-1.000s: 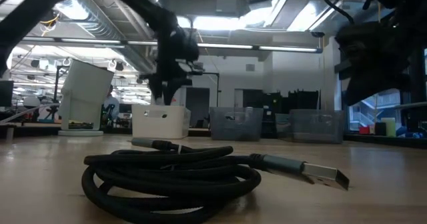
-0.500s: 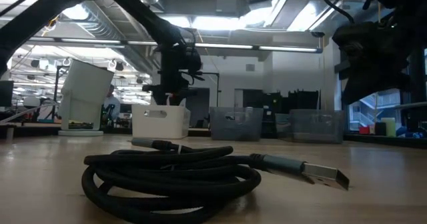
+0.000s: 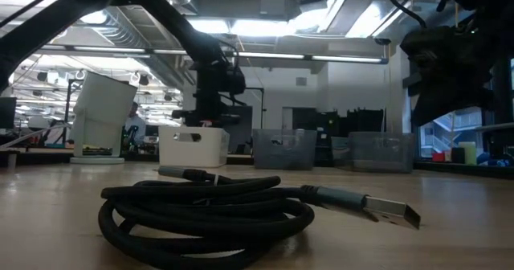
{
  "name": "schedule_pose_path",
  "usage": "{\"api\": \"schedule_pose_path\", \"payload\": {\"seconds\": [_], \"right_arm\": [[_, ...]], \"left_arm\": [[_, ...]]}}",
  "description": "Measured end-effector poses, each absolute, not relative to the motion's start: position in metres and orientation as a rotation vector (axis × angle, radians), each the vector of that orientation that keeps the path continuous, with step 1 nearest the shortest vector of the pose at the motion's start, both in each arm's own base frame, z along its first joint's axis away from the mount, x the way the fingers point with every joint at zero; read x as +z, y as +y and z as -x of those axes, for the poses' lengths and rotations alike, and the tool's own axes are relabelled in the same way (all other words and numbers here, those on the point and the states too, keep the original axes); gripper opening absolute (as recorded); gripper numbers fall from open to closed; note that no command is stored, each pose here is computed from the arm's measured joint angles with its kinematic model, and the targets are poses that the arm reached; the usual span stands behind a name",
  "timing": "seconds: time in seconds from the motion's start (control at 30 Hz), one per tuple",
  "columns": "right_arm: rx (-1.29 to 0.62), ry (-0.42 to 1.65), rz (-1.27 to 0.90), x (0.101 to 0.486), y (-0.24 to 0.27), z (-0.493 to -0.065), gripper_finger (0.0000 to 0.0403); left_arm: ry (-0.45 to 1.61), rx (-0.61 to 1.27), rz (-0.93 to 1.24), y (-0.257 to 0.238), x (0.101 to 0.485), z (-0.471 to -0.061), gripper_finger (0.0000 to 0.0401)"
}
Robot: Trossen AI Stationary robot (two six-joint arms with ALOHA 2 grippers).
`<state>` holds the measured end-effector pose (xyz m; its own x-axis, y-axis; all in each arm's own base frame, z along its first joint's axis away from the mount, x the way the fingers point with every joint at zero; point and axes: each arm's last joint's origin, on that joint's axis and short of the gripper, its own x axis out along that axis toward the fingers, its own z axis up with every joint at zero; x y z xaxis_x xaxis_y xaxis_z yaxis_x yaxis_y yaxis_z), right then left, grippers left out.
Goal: Pick and place items into bin
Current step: Put the white charger adapter into the white bin, then put the black charger cable into the left black bin
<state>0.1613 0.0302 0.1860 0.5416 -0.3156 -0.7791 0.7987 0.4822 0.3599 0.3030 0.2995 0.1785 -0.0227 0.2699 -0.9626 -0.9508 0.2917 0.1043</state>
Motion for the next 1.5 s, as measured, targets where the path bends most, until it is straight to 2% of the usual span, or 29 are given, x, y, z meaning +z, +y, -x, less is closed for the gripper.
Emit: {"api": "schedule_pose_path", "payload": {"seconds": [0.2,0.6,0.8,1.0,1.23,1.5], "right_arm": [[-0.750,0.703,-0.792,0.186,0.030,-0.161,0.0029],[-0.749,0.704,-0.790,0.186,0.030,-0.161,0.0029],[-0.746,0.707,-0.783,0.186,0.030,-0.161,0.0029],[-0.729,0.720,-0.746,0.186,0.030,-0.161,0.0029],[-0.724,0.725,-0.733,0.186,0.030,-0.161,0.0029],[-0.637,0.798,-0.666,0.185,0.032,-0.161,0.0029]], "left_arm": [[1.186,1.146,0.763,0.298,0.178,-0.304,0.0178],[1.190,1.145,0.762,0.296,0.181,-0.304,0.0192],[1.110,1.187,0.701,0.291,0.213,-0.299,0.0190],[1.002,1.140,0.651,0.268,0.258,-0.300,0.0181],[0.924,1.052,0.516,0.211,0.296,-0.321,0.0142],[0.929,0.846,0.384,0.127,0.306,-0.357,0.0038]]}}
